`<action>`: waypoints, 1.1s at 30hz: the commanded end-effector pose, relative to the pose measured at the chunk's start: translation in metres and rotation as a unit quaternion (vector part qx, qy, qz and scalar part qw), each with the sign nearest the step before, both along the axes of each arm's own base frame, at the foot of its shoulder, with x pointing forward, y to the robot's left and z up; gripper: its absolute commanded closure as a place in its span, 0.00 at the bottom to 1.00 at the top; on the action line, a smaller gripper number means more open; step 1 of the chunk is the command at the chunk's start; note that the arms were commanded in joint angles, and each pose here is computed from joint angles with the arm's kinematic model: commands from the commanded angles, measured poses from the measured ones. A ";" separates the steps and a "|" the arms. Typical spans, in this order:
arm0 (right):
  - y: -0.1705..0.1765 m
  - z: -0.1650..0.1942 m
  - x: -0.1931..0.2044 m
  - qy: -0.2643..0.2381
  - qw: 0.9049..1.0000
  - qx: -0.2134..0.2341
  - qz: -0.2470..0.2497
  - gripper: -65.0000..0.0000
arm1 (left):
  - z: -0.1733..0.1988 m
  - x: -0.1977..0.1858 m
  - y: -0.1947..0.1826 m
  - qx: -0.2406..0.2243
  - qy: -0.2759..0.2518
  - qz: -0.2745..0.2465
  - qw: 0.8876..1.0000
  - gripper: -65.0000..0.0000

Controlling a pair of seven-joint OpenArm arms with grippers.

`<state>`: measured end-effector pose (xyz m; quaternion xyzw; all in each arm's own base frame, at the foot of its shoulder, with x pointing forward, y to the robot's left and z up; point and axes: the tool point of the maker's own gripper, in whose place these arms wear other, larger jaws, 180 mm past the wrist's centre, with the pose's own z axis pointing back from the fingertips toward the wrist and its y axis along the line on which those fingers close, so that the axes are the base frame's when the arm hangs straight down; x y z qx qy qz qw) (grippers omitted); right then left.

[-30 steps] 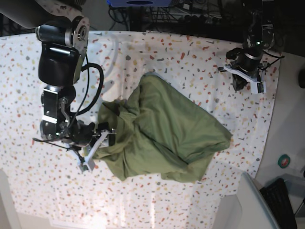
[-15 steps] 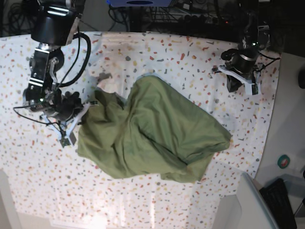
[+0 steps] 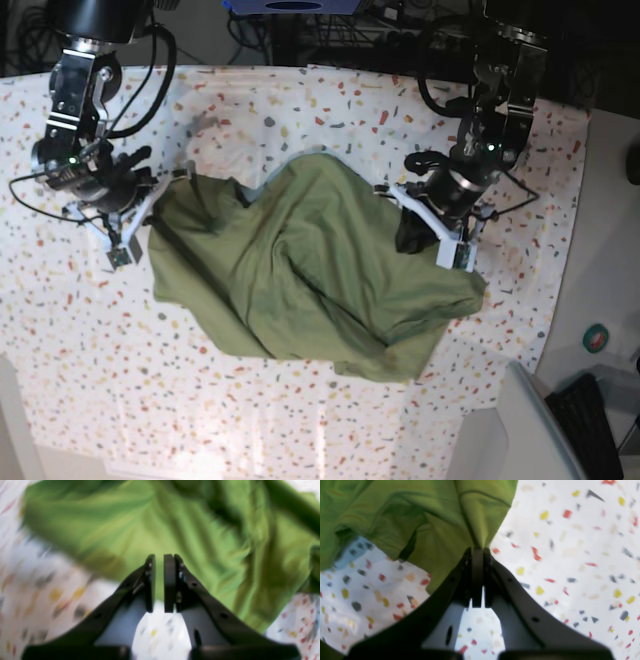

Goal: Layout the t-shirt on the table in an organized manner, then fold the t-shirt properly
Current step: 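Release with the left gripper and regrasp the shirt edge nearer its side, then stretch the shirt between both grippers, pulling them apart across the table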

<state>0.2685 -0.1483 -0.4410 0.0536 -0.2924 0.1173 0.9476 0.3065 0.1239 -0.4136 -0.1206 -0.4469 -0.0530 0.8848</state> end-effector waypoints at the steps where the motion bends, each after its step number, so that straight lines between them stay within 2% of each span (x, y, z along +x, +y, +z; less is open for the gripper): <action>1: 0.000 0.011 0.003 -0.022 1.000 0.000 0.001 1.00 | 0.013 0.011 -0.003 0.001 -0.019 -0.008 1.000 0.90; 5: -0.005 0.020 -0.013 -0.030 0.999 -0.014 0.002 1.00 | 0.006 0.020 -0.032 0.006 0.006 -0.053 0.999 0.89; 8: -0.007 0.024 -0.020 -0.033 0.999 -0.021 0.002 1.00 | -0.016 0.027 -0.031 0.021 0.036 -0.057 0.998 0.89; 13: -0.045 0.046 -0.032 -0.056 0.996 -0.050 -0.050 1.00 | -0.032 0.043 0.002 0.049 0.059 0.002 0.997 0.89; 19: -0.085 0.052 -0.046 -0.054 0.990 -0.076 -0.103 1.00 | -0.012 0.066 0.007 0.053 0.032 0.008 0.998 0.89; 24: -0.103 0.049 -0.052 -0.050 0.987 -0.079 -0.132 1.00 | -0.011 0.067 0.014 0.054 0.032 0.015 0.998 0.89; 30: -0.127 0.050 -0.044 -0.058 0.980 -0.075 -0.177 1.00 | -0.004 0.066 0.061 0.035 0.026 0.093 0.995 0.89; 31: -0.127 0.050 -0.044 -0.058 0.980 -0.075 -0.177 1.00 | 0.003 0.068 0.064 0.033 0.017 0.098 0.995 0.87; 32: -0.126 0.050 -0.043 -0.058 0.980 -0.075 -0.174 1.00 | 0.006 0.064 0.070 0.033 0.014 0.105 0.994 0.82; 33: -0.126 0.050 -0.042 -0.058 0.980 -0.075 -0.173 1.00 | 0.010 0.061 0.072 0.032 0.007 0.109 0.994 0.73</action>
